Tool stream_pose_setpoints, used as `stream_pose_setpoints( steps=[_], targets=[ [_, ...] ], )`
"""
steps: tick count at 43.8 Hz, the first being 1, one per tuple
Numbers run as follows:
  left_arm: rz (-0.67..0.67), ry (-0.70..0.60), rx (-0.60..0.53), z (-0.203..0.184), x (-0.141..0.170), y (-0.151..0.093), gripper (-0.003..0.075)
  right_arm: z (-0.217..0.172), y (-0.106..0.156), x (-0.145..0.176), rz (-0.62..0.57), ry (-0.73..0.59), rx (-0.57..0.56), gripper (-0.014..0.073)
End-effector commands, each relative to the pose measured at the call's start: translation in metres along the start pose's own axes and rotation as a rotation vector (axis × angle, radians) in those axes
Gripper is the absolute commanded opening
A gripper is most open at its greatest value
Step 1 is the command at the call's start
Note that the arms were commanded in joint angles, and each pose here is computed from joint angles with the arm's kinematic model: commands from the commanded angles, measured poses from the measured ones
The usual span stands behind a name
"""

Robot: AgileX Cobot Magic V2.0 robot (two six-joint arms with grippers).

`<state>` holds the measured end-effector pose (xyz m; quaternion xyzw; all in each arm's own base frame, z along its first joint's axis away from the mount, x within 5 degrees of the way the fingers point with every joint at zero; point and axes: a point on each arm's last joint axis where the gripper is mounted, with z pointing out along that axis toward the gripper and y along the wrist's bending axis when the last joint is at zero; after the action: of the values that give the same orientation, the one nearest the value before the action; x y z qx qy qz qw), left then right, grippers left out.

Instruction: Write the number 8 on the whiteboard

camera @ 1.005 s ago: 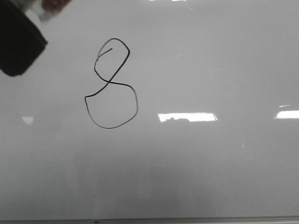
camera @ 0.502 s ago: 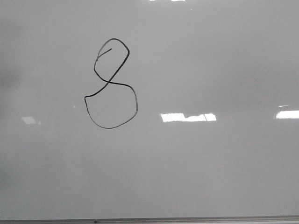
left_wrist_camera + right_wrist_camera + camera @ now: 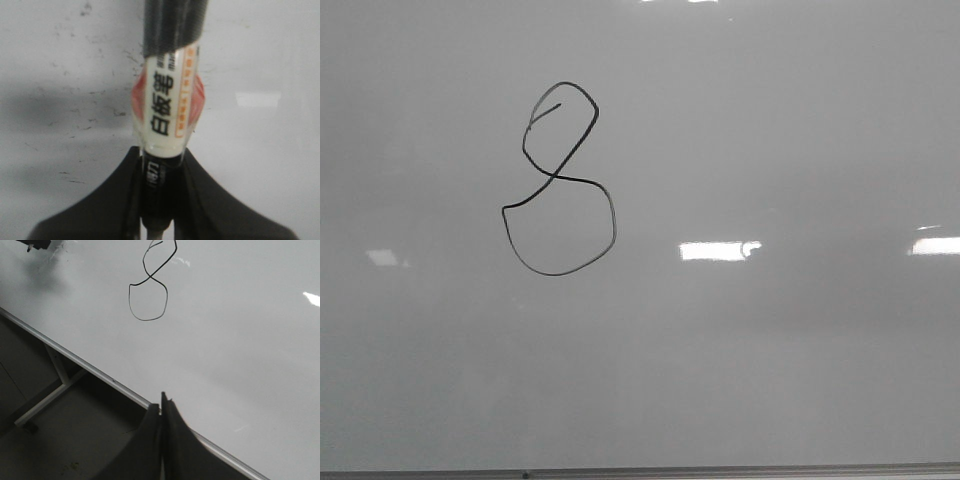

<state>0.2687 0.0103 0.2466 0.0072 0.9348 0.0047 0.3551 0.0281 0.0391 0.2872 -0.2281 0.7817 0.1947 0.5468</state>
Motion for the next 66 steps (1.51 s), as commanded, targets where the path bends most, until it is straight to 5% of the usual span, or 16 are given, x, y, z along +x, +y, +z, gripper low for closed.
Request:
stream_pose_setpoints(
  steps=[1,11,23,36,48,66],
  targets=[
    [-0.031,-0.103,-0.008,0.002,-0.015,0.002,-0.001,-0.002,-0.002,-0.013,0.016,-0.085,0.027,-0.0062],
    [-0.104,-0.023,-0.004,0.026,-0.008,0.002,0.0002,-0.002,-0.002,-0.013,0.016,-0.085,0.026,-0.0062],
    [-0.104,-0.021,-0.004,0.026,-0.008,0.002,0.0176,-0.002,-0.002,-0.013,0.015,-0.085,0.026,-0.0062],
    [-0.104,-0.029,-0.005,0.026,-0.009,0.002,0.025,-0.002,-0.002,-0.013,0.015,-0.083,0.026,-0.0062],
    [-0.104,-0.027,-0.003,0.022,-0.009,0.002,0.0525,-0.002,-0.002,-0.013,0.015,-0.08,0.024,-0.0062],
    [-0.065,-0.266,-0.005,-0.066,0.001,-0.003,0.043,-0.002,-0.002,-0.013,0.015,-0.08,0.024,-0.0062]
  ],
)
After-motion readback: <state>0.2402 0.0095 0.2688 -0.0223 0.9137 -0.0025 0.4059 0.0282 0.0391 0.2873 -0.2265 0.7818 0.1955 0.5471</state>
